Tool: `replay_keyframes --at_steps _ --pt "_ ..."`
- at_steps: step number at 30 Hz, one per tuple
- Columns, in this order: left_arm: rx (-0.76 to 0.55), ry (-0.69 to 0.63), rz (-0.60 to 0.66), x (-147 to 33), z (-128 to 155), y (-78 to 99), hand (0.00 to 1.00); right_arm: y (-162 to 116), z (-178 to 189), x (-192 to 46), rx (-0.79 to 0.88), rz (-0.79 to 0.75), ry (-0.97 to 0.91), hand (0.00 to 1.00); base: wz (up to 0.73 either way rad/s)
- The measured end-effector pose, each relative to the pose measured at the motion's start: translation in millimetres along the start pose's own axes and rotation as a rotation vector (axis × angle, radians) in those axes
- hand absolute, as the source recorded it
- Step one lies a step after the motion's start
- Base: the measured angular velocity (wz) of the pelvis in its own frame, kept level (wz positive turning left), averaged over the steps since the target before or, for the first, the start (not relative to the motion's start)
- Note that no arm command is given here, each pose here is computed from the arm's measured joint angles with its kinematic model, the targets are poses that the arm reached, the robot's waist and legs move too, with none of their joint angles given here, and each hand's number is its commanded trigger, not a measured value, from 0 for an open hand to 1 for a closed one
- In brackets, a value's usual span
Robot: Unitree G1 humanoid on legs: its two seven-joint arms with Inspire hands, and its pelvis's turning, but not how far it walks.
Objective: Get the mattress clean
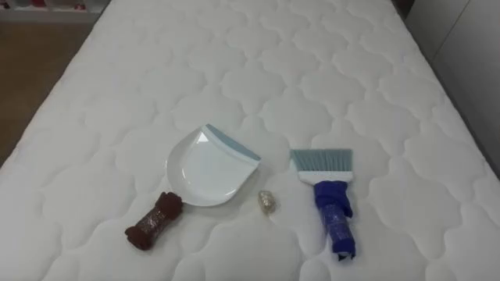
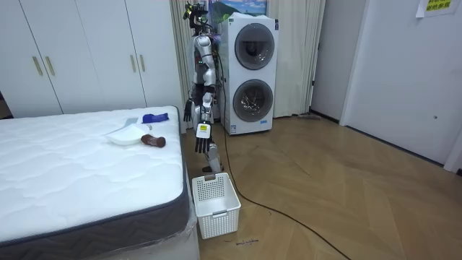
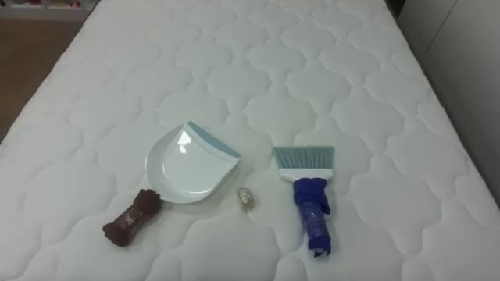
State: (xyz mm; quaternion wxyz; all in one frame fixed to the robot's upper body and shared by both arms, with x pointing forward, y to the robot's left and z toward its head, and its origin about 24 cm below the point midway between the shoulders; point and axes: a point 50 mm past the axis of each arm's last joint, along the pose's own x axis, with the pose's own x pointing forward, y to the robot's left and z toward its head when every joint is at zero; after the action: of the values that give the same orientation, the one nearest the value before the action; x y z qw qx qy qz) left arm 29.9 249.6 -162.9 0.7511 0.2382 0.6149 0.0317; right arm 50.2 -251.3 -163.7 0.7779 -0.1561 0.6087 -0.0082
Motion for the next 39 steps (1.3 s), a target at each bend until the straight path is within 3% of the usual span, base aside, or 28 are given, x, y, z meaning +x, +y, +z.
replay_keyframes --at_steps 9,15,26,31,39 --pt "-0.025 -0.002 0.008 0.3 1 1.2 0.00 0 0 0 -0.001 0.002 -0.002 0.00 0.00" --pt "-0.189 -0.037 0.051 0.4 5 4.7 0.00 -1 2 0 0.003 -0.011 -0.020 0.00 0.00" --pt "-0.405 -0.115 0.284 -0.7 17 27.7 0.00 -3 8 0 -0.003 -0.049 -0.079 0.00 0.00" --pt "-0.511 -0.343 0.449 -10.5 60 56.4 0.00 -5 9 0 -0.009 -0.069 -0.097 0.00 0.00" --pt "-0.586 -0.559 0.635 -30.1 96 80.7 0.00 -4 8 -1 -0.015 -0.068 -0.113 0.00 0.00"
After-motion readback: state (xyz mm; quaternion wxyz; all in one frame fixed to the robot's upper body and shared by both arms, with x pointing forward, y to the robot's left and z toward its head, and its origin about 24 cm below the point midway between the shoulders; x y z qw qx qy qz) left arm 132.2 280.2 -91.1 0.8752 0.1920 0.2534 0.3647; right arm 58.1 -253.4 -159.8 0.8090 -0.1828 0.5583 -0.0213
